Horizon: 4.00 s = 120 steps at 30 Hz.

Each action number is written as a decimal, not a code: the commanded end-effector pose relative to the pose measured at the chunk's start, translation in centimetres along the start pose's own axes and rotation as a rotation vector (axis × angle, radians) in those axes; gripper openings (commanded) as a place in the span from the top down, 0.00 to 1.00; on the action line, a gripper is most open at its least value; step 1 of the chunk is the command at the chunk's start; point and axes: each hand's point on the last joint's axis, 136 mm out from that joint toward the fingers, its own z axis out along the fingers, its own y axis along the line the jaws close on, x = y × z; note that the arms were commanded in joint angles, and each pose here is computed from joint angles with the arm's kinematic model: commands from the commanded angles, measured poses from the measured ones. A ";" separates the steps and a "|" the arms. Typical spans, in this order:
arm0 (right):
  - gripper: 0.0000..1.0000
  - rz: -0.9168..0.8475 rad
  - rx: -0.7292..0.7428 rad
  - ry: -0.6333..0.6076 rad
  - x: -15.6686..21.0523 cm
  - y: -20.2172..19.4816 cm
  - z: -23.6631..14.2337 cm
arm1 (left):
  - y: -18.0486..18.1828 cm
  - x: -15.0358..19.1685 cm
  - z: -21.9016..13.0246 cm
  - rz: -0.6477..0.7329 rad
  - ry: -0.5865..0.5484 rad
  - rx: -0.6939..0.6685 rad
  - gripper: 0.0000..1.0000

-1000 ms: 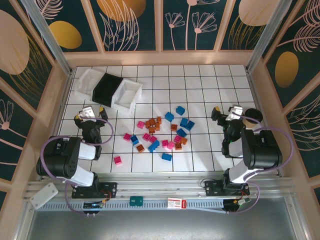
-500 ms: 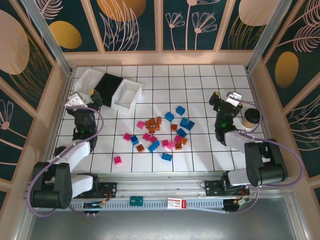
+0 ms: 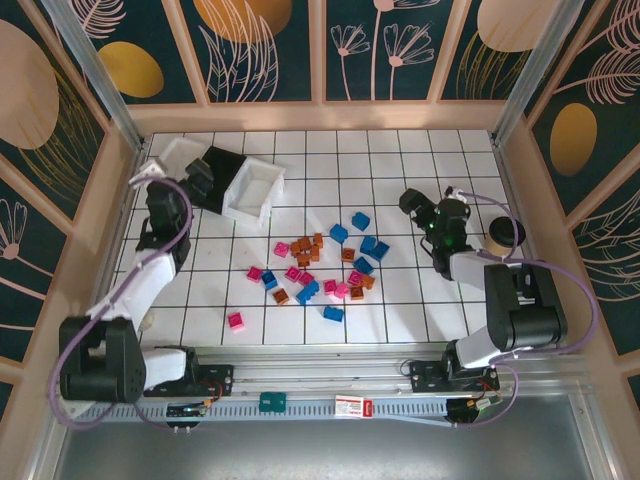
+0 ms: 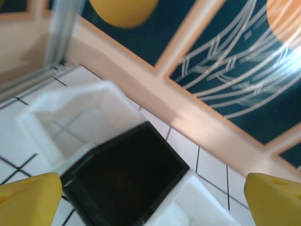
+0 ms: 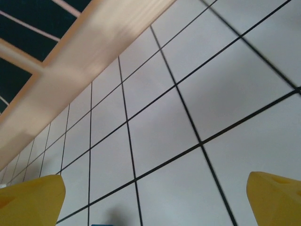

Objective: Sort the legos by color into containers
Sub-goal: Move the container to the top-center of the table, then rotate the container at the top-center of the table.

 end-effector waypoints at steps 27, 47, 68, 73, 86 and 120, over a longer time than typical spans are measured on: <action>0.01 -0.095 -0.071 0.147 2.4 2.2 -0.7 | -0.4 17.3 12.2 0.564 0.625 -0.126 0.40; 0.02 -0.086 -0.023 0.125 2.7 0.8 -2.2 | -14.4 27.5 11.6 0.417 0.783 -0.003 1.00; 0.02 -0.126 0.026 0.111 2.5 -0.4 -5.0 | -21.3 34.7 3.1 0.208 0.826 0.022 1.00; 0.03 -0.125 0.014 0.121 2.9 -0.3 -5.3 | -20.8 34.8 0.6 0.179 0.832 0.047 1.00; 0.07 -0.192 -0.091 0.229 5.4 2.8 -5.5 | -24.1 27.3 -2.0 0.188 0.665 0.185 0.49; 0.54 -0.392 0.011 0.389 9.7 4.8 4.2 | -10.4 17.0 -9.3 0.162 0.523 0.196 0.15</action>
